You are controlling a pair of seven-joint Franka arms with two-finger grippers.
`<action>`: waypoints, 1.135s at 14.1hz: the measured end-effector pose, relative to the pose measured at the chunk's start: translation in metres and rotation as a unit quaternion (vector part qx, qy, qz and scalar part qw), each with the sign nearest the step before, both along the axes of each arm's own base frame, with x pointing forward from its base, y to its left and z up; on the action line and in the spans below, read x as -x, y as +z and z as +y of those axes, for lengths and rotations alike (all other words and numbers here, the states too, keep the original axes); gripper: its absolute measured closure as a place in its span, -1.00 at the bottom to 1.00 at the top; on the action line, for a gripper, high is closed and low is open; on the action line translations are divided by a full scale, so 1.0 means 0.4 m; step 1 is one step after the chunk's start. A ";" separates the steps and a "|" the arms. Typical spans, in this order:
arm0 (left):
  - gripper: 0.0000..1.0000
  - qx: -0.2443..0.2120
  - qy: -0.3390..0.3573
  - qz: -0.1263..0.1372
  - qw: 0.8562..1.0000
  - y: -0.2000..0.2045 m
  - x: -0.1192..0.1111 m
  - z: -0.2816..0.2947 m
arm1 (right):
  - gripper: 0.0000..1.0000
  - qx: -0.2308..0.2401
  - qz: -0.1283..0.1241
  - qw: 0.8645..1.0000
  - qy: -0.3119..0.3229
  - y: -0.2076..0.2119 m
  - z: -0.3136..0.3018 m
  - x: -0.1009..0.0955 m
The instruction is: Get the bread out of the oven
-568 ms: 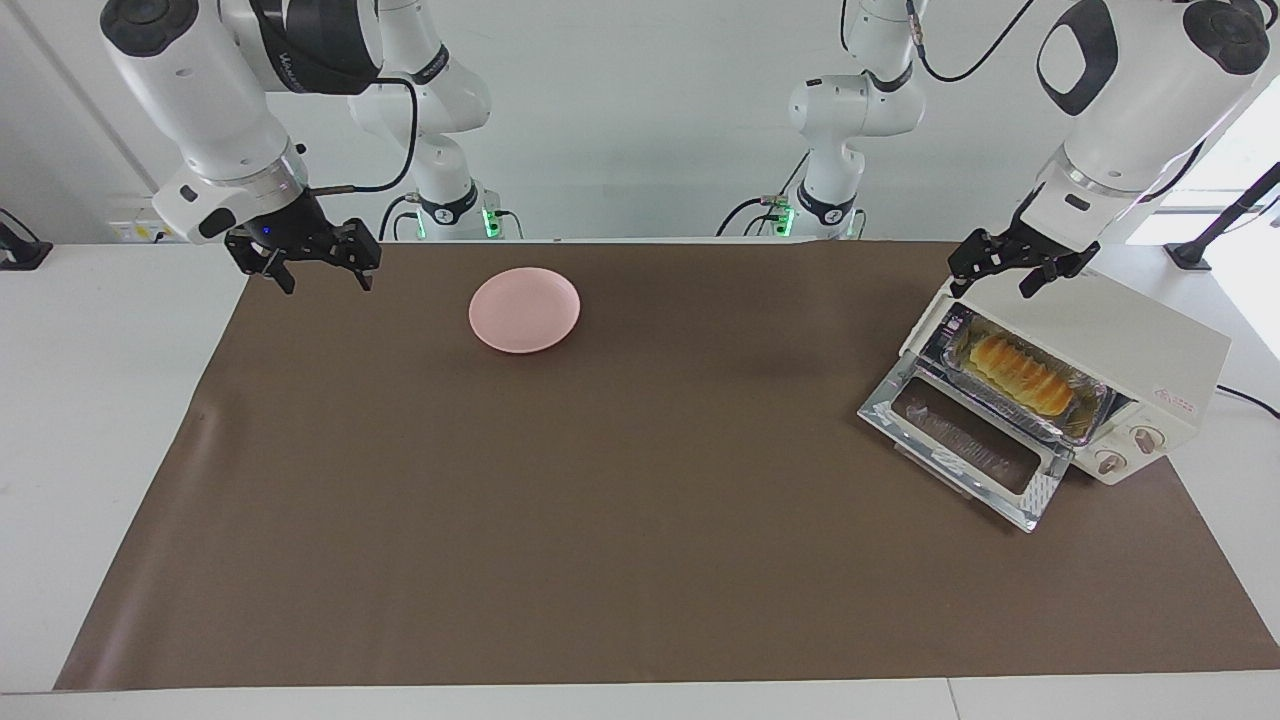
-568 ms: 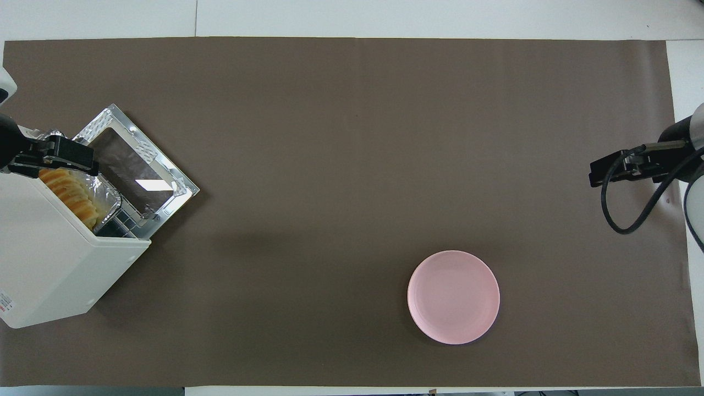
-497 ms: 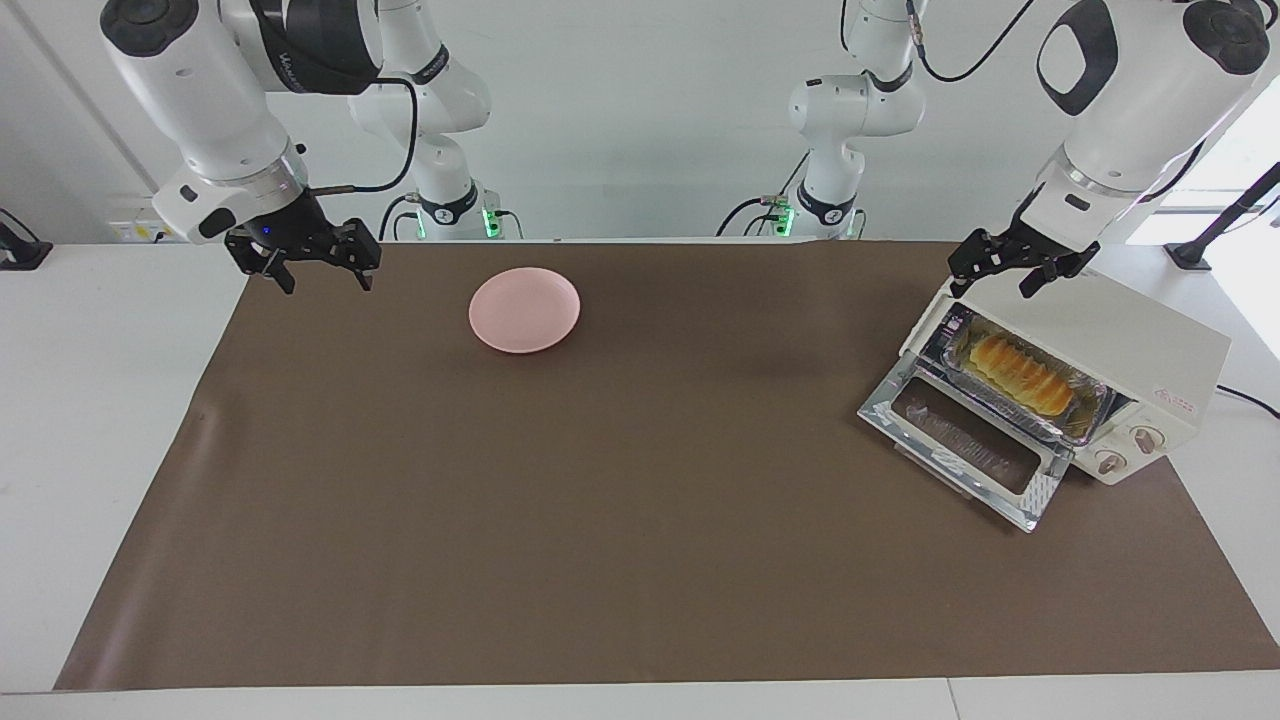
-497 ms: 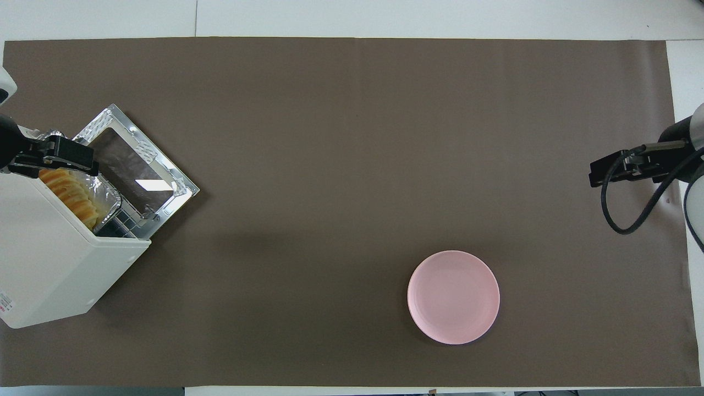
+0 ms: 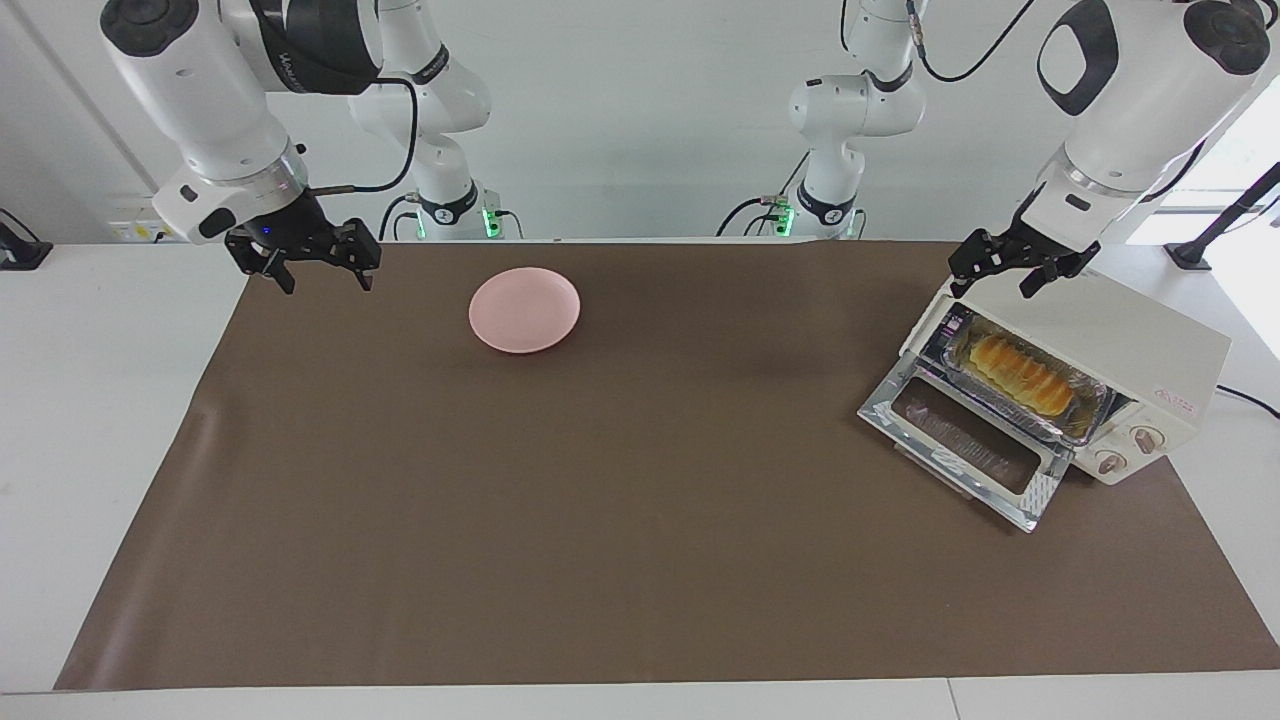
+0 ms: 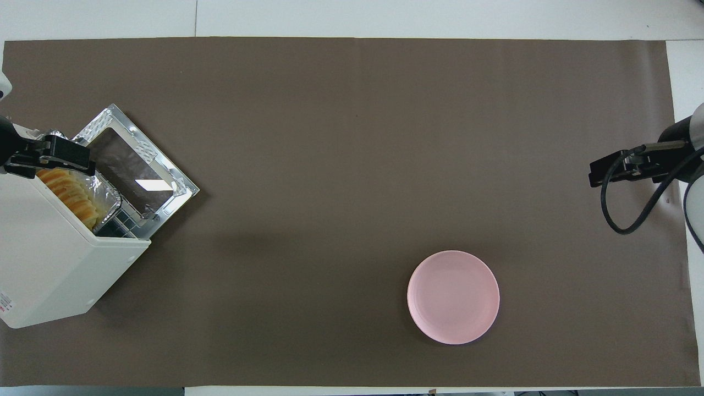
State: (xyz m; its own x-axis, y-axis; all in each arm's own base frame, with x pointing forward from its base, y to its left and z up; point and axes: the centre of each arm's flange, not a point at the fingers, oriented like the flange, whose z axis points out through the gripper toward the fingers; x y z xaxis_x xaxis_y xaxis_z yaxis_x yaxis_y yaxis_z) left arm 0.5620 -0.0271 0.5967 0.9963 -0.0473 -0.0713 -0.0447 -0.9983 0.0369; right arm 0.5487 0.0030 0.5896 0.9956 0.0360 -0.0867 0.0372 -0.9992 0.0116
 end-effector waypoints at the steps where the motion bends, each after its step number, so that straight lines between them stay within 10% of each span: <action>1: -1.00 0.000 0.003 0.000 1.000 0.000 0.000 0.004 | -1.00 0.000 0.000 1.000 0.000 0.000 0.000 0.000; 8: -1.00 -0.023 0.089 0.003 0.996 -0.010 -0.012 0.059 | -1.00 0.000 0.000 1.000 0.000 0.000 0.000 0.000; 16: -1.00 -0.138 0.201 0.013 0.970 -0.263 -0.271 -0.076 | -1.00 0.000 0.000 1.000 0.000 0.000 0.000 0.000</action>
